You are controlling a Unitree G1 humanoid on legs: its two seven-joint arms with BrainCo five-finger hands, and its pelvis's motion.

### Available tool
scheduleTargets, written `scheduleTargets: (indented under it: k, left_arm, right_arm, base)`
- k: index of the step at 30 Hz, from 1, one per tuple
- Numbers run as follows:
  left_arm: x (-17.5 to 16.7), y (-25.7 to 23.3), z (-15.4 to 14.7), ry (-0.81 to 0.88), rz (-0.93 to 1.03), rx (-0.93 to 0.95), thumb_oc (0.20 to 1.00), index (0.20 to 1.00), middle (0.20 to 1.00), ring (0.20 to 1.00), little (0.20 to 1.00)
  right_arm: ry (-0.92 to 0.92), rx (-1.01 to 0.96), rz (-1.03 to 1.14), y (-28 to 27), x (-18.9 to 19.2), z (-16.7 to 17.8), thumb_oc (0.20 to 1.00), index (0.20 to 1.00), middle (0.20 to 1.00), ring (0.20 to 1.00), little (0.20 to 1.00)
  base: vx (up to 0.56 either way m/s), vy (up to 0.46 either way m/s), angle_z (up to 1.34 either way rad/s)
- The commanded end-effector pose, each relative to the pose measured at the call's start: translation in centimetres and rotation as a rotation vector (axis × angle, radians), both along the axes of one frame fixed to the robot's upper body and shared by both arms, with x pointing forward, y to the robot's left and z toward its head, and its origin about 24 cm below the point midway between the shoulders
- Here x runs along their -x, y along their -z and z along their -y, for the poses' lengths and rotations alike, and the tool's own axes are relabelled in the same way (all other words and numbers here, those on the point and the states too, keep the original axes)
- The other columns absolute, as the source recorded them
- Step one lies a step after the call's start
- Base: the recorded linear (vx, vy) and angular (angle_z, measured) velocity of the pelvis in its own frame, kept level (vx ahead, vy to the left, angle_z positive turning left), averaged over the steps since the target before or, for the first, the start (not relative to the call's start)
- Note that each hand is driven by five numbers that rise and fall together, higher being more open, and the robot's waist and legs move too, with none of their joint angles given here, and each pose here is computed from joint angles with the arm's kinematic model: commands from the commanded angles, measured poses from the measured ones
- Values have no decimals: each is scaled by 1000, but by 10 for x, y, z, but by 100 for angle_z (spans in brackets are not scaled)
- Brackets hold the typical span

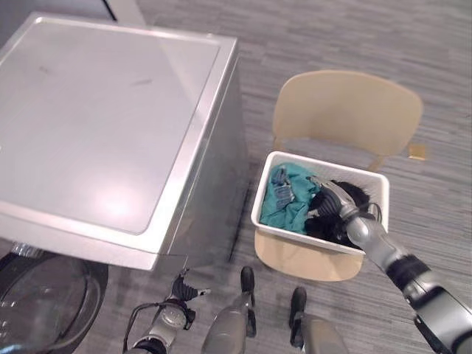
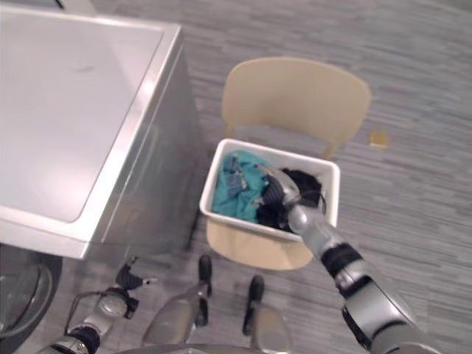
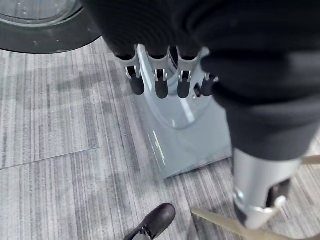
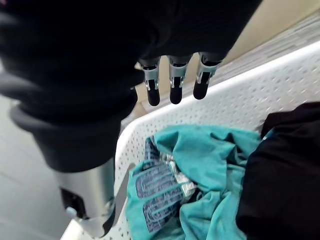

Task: Grab the laundry basket,head to the washer,open it,put in the laundry and shut it.

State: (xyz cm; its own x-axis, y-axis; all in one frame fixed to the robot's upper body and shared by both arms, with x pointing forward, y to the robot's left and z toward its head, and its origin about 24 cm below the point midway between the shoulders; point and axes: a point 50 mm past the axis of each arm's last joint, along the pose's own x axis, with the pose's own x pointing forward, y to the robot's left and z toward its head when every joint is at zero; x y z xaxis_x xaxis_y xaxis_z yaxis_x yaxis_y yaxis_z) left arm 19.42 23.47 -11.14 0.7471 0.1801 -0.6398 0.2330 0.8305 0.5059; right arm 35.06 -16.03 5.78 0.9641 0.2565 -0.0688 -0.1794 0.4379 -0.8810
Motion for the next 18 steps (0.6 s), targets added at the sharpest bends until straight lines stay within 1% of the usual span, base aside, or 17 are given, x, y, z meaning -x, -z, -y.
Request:
scheduleTargets:
  k: [1,3,4,6,8,10,12,14,15,16,17,18]
  left_arm:
    - [-8,-8,-3,-5,69,-9,1000,1000,1000,1000,1000]
    - [-16,-13,-2,7,101,-6,1000,1000,1000,1000,1000]
    - [-23,-19,-1,17,135,-2,1000,1000,1000,1000,1000]
    - [-27,-21,1,21,149,3,1000,1000,1000,1000,1000]
    - [-37,-28,6,38,194,17,1000,1000,1000,1000,1000]
    - [-38,-29,8,43,199,20,1000,1000,1000,1000,1000]
    - [-45,-33,16,67,222,43,1000,1000,1000,1000,1000]
    - [-48,-34,19,80,224,45,1000,1000,1000,1000,1000]
    - [-51,-35,22,97,218,43,1000,1000,1000,1000,1000]
    - [-50,-34,22,103,213,41,1000,1000,1000,1000,1000]
    - [-50,-34,22,103,213,41,1000,1000,1000,1000,1000]
    - [-48,-32,23,105,202,38,1000,1000,1000,1000,1000]
  right_arm:
    - [11,42,63,-10,-9,-4,1000,1000,1000,1000,1000]
    - [44,87,61,-15,-18,1,1000,1000,1000,1000,1000]
    - [94,122,62,-22,-28,9,1000,1000,1000,1000,1000]
    - [116,139,64,-26,-32,13,1000,1000,1000,1000,1000]
    - [182,173,79,-41,-43,24,1000,1000,1000,1000,1000]
    - [200,183,74,-44,-45,28,1000,1000,1000,1000,1000]
    - [252,196,58,-51,-49,39,1000,1000,1000,1000,1000]
    - [259,174,40,-50,-50,38,1000,1000,1000,1000,1000]
    - [261,101,-3,-46,-49,37,915,915,915,915,915]
    - [254,52,-6,-46,-48,34,539,539,539,539,539]
    - [254,52,-6,-46,-48,34,467,467,467,467,467]
    - [236,-23,-9,-46,-48,28,366,366,366,366,366]
  base:
    - [-8,37,13]
    - [-21,25,15]
    - [-23,10,14]
    - [-12,8,7]
    - [-32,-3,11]
    - [-17,-12,14]
    - [-30,-33,12]
    - [-18,-49,17]
    - [-7,-74,19]
    - [2,-56,19]
    - [9,-30,12]
    - [9,-17,13]
